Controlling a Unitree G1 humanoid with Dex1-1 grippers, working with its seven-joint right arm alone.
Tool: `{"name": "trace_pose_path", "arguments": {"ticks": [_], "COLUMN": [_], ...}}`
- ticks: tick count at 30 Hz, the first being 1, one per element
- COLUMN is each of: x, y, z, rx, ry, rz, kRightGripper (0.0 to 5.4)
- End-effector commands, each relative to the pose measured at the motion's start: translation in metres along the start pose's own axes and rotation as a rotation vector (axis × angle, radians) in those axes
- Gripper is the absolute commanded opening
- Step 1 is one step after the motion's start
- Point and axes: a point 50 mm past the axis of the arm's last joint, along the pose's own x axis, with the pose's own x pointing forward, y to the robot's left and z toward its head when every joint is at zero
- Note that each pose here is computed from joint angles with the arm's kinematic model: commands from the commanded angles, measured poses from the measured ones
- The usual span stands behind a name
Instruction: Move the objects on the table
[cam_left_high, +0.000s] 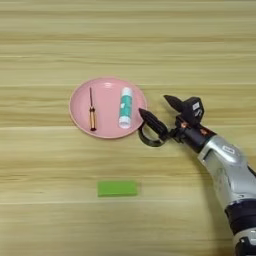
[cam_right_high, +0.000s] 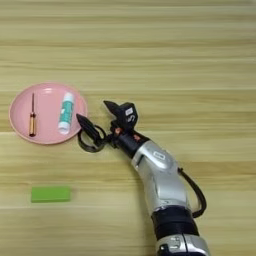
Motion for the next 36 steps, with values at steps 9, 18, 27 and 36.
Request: {"name": "trace_pose_path", "arguments": {"ticks": [9,18,27,36], "x": [-0.002,-0.006,-0.006,-0.006], "y": [-0.005,-0.003,0.000,0.001], "z": [0.032,0.025,0.018,0.013], "rx": [-0.074,-0.111,-0.163,-0.213], "ry": [0.042,0.139,0.186,0.213], "rz": [0.117,0.148,0.149,0.141], "kRightGripper": [5.38,5.38,5.38,5.38]}}
